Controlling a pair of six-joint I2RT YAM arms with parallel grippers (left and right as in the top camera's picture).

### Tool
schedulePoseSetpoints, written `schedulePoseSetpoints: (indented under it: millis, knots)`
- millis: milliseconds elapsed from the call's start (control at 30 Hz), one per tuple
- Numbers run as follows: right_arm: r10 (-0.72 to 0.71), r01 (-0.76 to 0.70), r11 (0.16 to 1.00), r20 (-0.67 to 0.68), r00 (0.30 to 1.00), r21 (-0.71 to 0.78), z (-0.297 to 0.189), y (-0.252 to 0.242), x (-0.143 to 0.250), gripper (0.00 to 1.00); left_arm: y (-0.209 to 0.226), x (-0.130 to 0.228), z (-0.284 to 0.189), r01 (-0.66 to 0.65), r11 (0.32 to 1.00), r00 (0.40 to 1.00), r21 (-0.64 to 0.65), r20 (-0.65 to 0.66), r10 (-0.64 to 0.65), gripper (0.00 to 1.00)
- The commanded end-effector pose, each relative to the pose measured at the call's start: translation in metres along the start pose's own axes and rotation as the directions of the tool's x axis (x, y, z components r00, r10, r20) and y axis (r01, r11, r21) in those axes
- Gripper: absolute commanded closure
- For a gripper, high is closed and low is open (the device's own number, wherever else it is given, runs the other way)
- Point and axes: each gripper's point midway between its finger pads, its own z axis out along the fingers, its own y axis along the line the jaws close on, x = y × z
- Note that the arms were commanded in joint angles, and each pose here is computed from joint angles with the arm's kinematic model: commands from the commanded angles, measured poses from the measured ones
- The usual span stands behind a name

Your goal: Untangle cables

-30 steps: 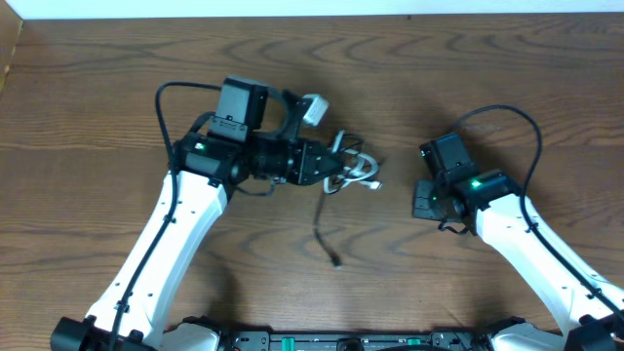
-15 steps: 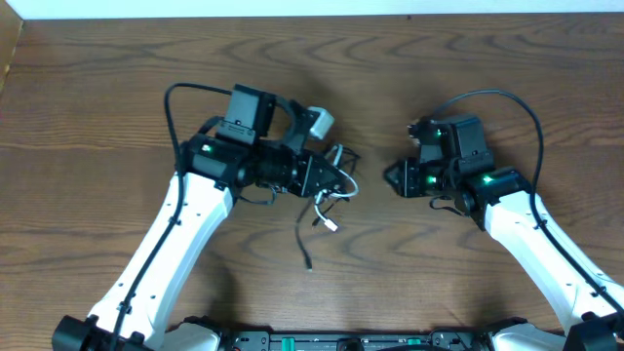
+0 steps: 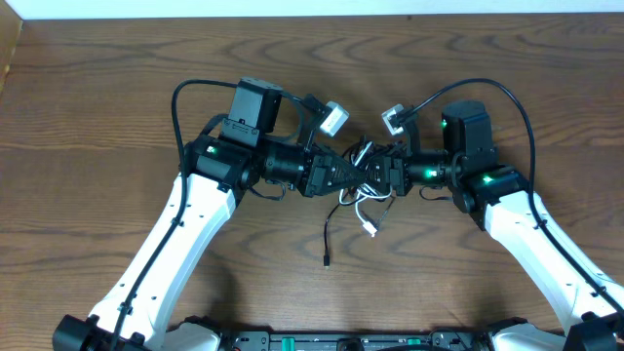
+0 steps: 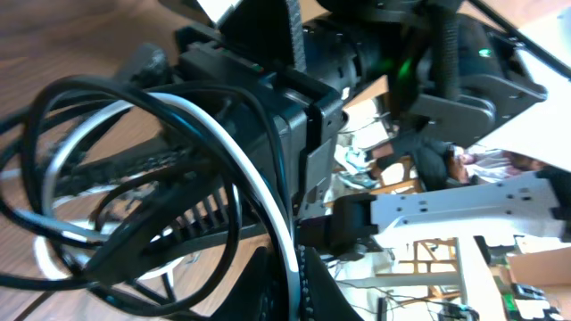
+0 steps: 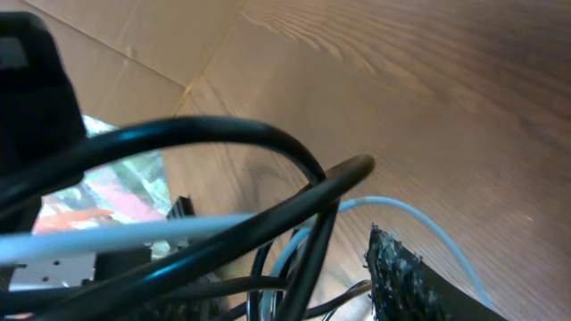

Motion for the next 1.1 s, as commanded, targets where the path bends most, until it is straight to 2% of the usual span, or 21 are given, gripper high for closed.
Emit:
schedulePoseSetpoints:
  millis: [0,33,133,200,300,400,567,667,867,1067]
  knots:
    - [0.015,-0.015,1.000,0.022,1.000,-0.009,-0.001,0.005,-0.008,0.53,-0.029,-0.002,-0.002,-0.038,0.993,0.999,0.110,0.001,0.038,0.93]
    - [0.032,-0.033,0.999,0.036,0.999,0.031,-0.001,-0.002,-0.010,0.58,-0.032,-0.002,-0.001,-0.048,0.991,0.999,0.123,0.000,0.049,0.93]
    - [0.120,-0.136,0.968,0.087,0.989,0.210,-0.006,-0.035,-0.011,0.87,-0.034,-0.002,0.001,-0.058,0.990,0.998,0.130,-0.002,0.059,0.93]
    - [0.211,-0.248,0.887,0.135,0.968,0.390,-0.017,-0.070,-0.001,0.99,-0.034,-0.002,0.001,-0.057,0.990,0.998,0.129,-0.003,0.057,0.93]
    - [0.337,-0.402,0.679,0.226,0.914,0.614,-0.044,-0.113,0.025,0.99,-0.030,-0.002,0.002,-0.050,0.993,0.999,0.106,-0.003,0.051,0.93]
    - [0.382,-0.435,0.520,0.255,0.888,0.735,-0.068,-0.132,0.051,0.99,-0.005,0.003,0.002,-0.002,0.999,1.000,-0.037,-0.011,0.002,0.93]
    - [0.402,-0.403,0.367,0.247,0.882,0.839,-0.095,-0.145,0.076,0.99,0.049,0.019,-0.009,0.076,0.932,0.996,-0.353,-0.025,-0.091,0.93]
    - [0.406,-0.399,0.277,0.270,0.873,0.874,-0.110,-0.150,0.086,0.99,0.066,0.025,-0.017,0.090,0.886,0.993,-0.454,-0.027,-0.114,0.93]
    - [0.407,-0.381,0.163,0.290,0.866,0.910,-0.130,-0.154,0.098,0.99,0.090,0.028,-0.035,0.113,0.810,0.990,-0.575,-0.005,-0.142,0.93]
    - [0.431,-0.380,0.212,0.263,0.863,0.900,-0.121,-0.150,0.099,0.99,0.110,0.020,-0.066,0.200,0.767,0.979,-0.610,0.091,-0.182,0.93]
